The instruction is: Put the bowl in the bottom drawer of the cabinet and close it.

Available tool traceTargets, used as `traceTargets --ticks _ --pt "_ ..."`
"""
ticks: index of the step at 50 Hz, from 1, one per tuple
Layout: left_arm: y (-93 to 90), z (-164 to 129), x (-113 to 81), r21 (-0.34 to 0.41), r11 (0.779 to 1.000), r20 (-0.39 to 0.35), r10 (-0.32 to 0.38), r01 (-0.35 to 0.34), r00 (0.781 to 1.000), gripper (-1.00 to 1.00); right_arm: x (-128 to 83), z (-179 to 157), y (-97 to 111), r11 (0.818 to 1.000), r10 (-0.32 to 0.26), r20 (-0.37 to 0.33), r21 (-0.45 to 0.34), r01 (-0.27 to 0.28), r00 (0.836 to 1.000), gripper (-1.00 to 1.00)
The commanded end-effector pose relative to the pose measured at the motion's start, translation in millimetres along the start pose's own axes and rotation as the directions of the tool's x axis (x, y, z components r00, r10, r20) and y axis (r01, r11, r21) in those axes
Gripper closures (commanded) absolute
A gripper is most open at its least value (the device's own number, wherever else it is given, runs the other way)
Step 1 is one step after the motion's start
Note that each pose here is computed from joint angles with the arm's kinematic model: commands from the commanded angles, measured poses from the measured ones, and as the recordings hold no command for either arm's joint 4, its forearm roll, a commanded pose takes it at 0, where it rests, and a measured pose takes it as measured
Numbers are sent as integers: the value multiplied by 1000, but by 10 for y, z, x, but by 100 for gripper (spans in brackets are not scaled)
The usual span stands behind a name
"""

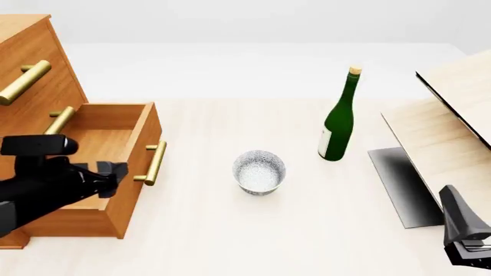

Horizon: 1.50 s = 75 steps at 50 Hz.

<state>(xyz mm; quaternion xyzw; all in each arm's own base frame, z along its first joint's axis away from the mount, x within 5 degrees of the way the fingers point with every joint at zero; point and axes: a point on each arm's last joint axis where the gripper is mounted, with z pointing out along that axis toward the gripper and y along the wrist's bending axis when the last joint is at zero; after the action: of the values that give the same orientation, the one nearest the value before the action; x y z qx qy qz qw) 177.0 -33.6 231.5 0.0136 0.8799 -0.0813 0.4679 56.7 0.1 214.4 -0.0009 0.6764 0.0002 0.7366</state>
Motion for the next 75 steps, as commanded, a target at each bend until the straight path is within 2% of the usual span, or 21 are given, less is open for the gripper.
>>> traceTargets --ticks 1,17,55,75 --pt "10 114 32 -6 1000 -23 0 -1 1000 -100 0 0 0 1000 0 0 0 0 1000 -100" --pt "-9 194 57 -2 1000 -53 -10 10 999 -100 0 0 0 1000 0 0 0 0 1000 -100" --pt "-14 386 291 -8 999 -146 -50 49 988 -100 0 0 0 1000 0 0 0 0 1000 -100" --pt "-46 464 356 2 999 -174 -44 46 984 -100 0 0 0 1000 0 0 0 0 1000 -100"
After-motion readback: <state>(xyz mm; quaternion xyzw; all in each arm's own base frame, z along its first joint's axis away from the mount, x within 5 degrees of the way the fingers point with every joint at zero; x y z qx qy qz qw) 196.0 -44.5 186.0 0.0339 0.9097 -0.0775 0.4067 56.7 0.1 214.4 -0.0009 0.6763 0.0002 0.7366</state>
